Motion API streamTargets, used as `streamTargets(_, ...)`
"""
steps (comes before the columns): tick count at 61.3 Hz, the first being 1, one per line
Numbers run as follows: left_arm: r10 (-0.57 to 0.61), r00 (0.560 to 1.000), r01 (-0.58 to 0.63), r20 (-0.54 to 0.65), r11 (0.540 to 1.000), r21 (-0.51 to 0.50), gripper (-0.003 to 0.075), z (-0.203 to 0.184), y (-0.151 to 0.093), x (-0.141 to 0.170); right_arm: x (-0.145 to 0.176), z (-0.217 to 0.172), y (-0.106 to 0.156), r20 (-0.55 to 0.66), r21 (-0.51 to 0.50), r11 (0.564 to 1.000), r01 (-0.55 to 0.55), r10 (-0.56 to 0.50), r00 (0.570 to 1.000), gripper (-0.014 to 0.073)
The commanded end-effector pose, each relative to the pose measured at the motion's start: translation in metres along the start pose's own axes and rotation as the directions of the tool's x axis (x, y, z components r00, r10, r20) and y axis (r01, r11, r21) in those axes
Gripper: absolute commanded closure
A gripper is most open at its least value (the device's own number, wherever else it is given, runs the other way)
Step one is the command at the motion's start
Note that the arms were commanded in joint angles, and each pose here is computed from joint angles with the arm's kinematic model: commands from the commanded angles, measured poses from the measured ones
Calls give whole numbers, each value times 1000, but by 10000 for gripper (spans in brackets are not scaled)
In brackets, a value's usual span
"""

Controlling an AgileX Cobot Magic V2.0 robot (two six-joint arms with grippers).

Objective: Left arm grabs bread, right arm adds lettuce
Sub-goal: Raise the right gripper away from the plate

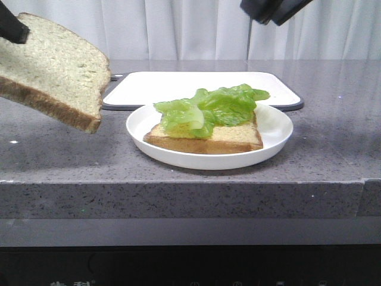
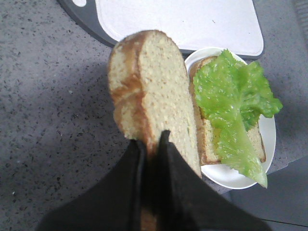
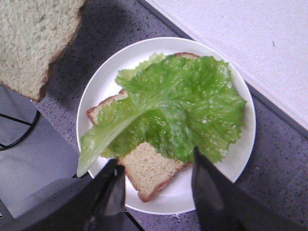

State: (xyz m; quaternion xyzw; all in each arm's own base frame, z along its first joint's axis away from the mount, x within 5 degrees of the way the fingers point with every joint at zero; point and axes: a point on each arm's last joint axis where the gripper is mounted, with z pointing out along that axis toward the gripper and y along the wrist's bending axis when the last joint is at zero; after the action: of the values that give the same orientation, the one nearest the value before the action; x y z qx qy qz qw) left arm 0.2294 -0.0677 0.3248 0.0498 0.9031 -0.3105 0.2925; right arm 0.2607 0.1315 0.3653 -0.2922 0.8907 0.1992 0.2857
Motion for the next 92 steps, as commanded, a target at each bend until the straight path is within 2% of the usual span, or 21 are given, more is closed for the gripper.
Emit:
streamTargets(1,-1,996,-2,86,1000,31,739,-12,-10,-9,-5,-24,9,93,6,1000,25,-25,995,345)
streamTargets(12,-1,996,-2,86,1000,31,739,-12,-10,-9,-1,-29,10,99,26,999,38,-40,994,599)
streamTargets(18,-1,996,-2,86,1000,31,739,-12,-10,-9,0,-29,9,97,38,998,44,-47,994,645)
streamTargets(29,-3,996,0,87,999,34,739,-12,-10,-9,-2,-40,8,155,93,994,53,-67,986,645)
streamTargets(38,-3,996,0,87,999,34,739,-12,-10,-9,10,-58,1,245,175,985,-1,-42,969,645)
streamTargets(48,-3,996,0,87,999,34,739,-12,-10,-9,42,-72,-10,343,262,961,-89,-6,939,645)
streamTargets(58,-3,996,0,87,999,34,739,-12,-10,-9,73,-81,-6,427,329,938,-111,-43,903,645)
streamTargets(86,-4,996,1,87,999,34,739,-12,-10,-9,177,-88,23,598,394,909,-134,-143,788,645)
streamTargets(92,-5,996,2,88,999,35,739,-12,-10,-9,192,-86,26,610,396,909,-133,-152,778,645)
